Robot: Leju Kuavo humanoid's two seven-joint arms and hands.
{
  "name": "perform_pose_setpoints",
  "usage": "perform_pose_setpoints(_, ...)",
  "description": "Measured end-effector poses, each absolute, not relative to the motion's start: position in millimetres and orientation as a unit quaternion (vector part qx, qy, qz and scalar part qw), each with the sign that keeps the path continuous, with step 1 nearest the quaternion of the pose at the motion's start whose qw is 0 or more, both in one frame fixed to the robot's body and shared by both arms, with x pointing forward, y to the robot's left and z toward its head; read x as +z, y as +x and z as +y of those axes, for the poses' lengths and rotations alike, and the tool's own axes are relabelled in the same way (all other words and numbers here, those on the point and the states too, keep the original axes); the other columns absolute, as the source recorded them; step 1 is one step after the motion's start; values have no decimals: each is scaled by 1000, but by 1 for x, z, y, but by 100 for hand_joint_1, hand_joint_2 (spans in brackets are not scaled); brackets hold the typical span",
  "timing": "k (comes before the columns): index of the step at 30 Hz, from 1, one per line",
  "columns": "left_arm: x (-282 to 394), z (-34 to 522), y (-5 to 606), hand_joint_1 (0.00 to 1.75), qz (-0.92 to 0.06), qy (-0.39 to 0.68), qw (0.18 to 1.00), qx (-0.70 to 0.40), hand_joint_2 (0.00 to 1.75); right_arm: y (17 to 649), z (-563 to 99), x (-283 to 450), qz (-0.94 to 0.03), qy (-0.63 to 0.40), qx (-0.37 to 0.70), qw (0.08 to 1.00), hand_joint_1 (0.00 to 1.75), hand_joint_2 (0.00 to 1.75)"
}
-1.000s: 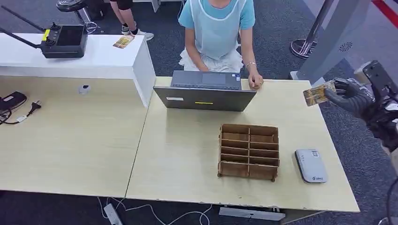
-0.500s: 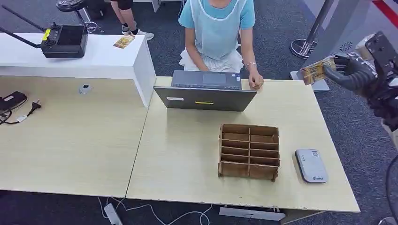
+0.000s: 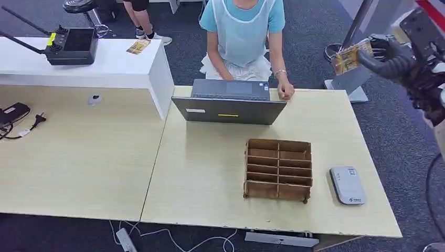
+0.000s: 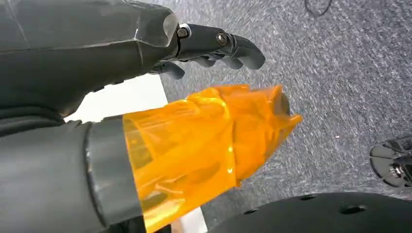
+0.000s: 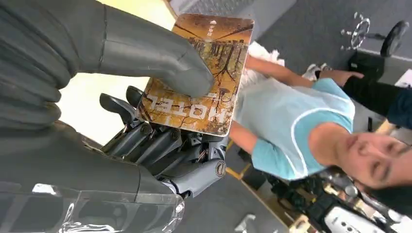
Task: Pass the card to the sensor for recognition and then transmit it.
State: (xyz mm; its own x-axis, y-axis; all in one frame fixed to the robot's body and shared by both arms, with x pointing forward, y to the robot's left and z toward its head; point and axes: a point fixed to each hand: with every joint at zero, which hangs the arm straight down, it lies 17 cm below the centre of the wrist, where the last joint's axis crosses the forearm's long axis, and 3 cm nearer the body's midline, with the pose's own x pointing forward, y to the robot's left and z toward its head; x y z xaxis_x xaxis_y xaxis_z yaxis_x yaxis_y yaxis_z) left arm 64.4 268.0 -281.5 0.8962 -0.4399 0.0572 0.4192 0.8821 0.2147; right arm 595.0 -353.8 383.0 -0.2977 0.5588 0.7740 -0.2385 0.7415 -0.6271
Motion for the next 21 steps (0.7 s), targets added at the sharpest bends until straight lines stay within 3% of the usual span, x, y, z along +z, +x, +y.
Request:
perform_pose_setpoints(14, -281, 263, 62, 0, -48, 97, 973, -205, 0, 607, -340, 398, -727, -123, 354, 575, 175, 175)
perform_pose_setpoints(21, -282, 265, 60, 0, -42, 101, 974, -199, 0, 617, -337, 406, -718, -192, 372, 557, 175, 175)
